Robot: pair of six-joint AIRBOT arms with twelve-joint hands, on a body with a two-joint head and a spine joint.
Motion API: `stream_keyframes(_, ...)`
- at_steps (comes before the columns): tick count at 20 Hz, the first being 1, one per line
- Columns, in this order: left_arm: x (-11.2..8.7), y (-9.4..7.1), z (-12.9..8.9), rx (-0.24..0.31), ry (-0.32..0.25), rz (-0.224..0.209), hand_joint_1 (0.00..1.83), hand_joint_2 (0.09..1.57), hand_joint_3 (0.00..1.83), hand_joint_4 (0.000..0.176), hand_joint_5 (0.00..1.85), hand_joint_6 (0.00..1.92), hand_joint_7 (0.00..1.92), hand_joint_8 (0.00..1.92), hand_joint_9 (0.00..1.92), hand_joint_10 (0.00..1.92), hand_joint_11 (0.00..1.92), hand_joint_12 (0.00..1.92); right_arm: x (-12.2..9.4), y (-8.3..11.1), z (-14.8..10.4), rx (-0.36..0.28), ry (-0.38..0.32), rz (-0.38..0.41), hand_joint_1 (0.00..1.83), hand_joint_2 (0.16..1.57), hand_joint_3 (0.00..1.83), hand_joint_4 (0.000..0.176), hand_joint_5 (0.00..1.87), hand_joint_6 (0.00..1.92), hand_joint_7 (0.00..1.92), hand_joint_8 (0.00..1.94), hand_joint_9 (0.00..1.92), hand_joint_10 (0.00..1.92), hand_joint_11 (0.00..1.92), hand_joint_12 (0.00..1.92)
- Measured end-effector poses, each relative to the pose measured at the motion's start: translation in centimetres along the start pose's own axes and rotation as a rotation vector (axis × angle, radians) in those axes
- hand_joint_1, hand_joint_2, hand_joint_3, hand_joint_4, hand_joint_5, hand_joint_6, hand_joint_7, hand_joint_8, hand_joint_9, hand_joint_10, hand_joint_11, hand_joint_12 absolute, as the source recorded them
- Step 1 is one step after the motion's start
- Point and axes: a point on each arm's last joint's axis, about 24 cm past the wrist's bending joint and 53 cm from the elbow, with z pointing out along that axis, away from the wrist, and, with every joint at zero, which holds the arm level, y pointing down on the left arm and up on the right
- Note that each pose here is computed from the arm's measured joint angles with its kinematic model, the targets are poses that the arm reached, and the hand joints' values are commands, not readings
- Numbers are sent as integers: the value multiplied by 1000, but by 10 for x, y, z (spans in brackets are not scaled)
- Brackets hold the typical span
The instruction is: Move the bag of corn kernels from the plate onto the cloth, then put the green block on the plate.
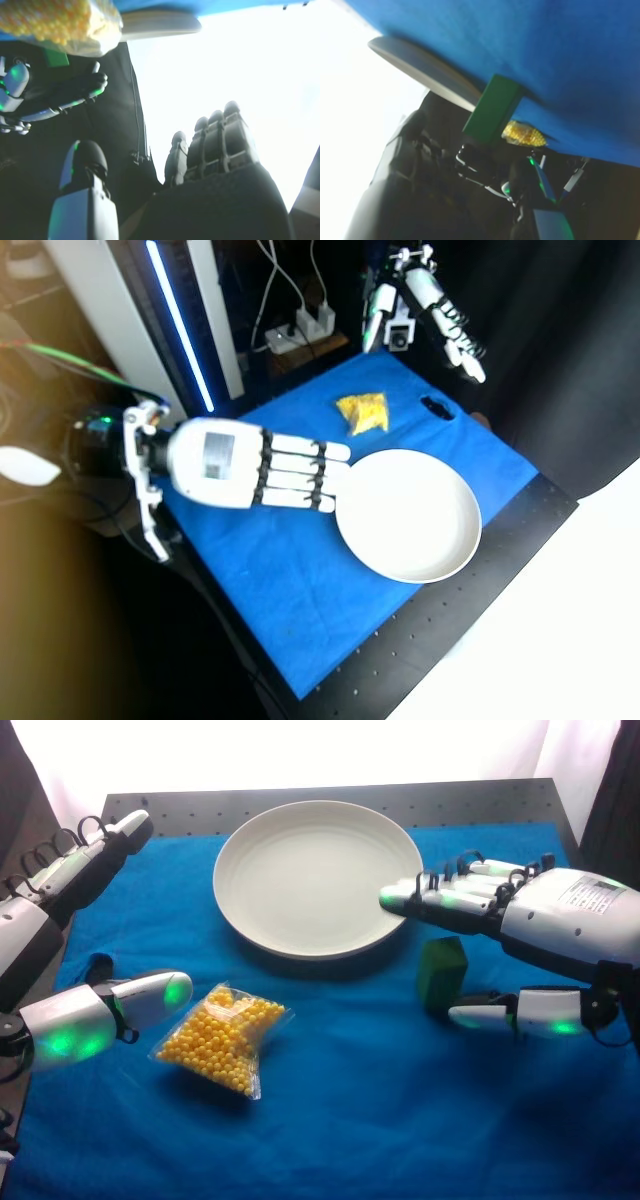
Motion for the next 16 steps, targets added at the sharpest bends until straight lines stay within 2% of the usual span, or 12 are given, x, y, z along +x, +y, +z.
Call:
stream_keyframes(1, 0, 0, 0, 1, 1, 1, 578, 1087, 17, 175, 7, 2, 0, 0, 0, 0, 0, 0, -1, -1, 0, 2, -1, -1, 1157, 1257, 3, 0, 618, 1146, 725, 1211, 898, 1306, 790, 1744)
stream_keyframes(2, 0, 0, 0, 1, 1, 1, 584, 1110, 20, 171, 10, 4, 0, 0, 0, 0, 0, 0, -1, -3, 0, 7, 1, -4, 1202, 1252, 0, 0, 691, 1374, 756, 1428, 1151, 1593, 1174, 1809)
stream_keyframes(3, 0, 0, 0, 0, -1, 0, 584, 1110, 20, 171, 10, 4, 0, 0, 0, 0, 0, 0, -2, -3, 0, 8, -3, 4, 1202, 1252, 0, 0, 691, 1374, 756, 1428, 1151, 1593, 1174, 1809)
stream_keyframes(4, -1, 1, -1, -3, -3, 0, 590, 1113, 18, 172, 16, 6, 0, 0, 0, 0, 0, 0, -3, -2, -1, 5, -5, 0, 1210, 1250, 0, 0, 646, 1313, 839, 1443, 1042, 1456, 1045, 1732)
stream_keyframes(7, -1, 2, -1, -6, -3, 2, 579, 1135, 21, 158, 19, 6, 0, 0, 0, 0, 0, 0, -10, 2, 2, 1, -11, -16, 1173, 1282, 5, 0, 571, 1453, 804, 1464, 934, 1328, 905, 1630)
stream_keyframes(8, -1, 2, -2, -8, -4, 0, 572, 1141, 20, 157, 19, 5, 0, 0, 0, 0, 0, 0, -17, 8, 4, -10, -21, -29, 1187, 1270, 0, 0, 601, 1405, 822, 1449, 946, 1337, 902, 1604)
stream_keyframes(9, -2, 2, -2, -5, -7, 0, 541, 1154, 18, 174, 28, 7, 0, 0, 0, 0, 0, 0, -32, 19, 7, -41, -41, -55, 1347, 1229, 0, 0, 602, 1267, 762, 1379, 903, 1486, 881, 1633)
stream_keyframes(10, -2, 2, -2, -6, -8, 0, 541, 1154, 18, 174, 28, 7, 0, 0, 0, 0, 0, 0, -40, 26, 8, -63, -55, -50, 1347, 1229, 0, 0, 602, 1267, 762, 1379, 903, 1486, 881, 1633)
stream_keyframes(12, -2, 2, -2, -7, -8, 1, 528, 1162, 14, 162, 35, 8, 0, 0, 0, 0, 0, 0, -56, 34, 10, -96, -70, -36, 1193, 1283, 7, 0, 580, 1385, 787, 1555, 859, 1571, 788, 1866)
stream_keyframes(13, -3, 4, -2, -11, -11, 1, 520, 1168, 13, 157, 35, 7, 0, 0, 0, 0, 7, 4, -62, 37, 12, -105, -73, -50, 1186, 1277, 0, 0, 583, 1414, 816, 1467, 852, 1408, 774, 1697)
stream_keyframes(14, -2, 5, -2, -16, -9, 0, 520, 1177, 14, 141, 27, 2, 0, 0, 0, 0, 3, 2, -71, 43, 14, -118, -86, -67, 1204, 1255, 0, 0, 638, 1315, 842, 1458, 914, 1410, 853, 1696)
stream_keyframes(16, -2, 5, -2, -16, -9, 0, 524, 1179, 13, 148, 21, 0, 0, 0, 0, 0, 6, 4, -84, 53, 23, -137, -103, -97, 1193, 1264, 1, 0, 628, 1335, 817, 1489, 868, 1444, 816, 1731)
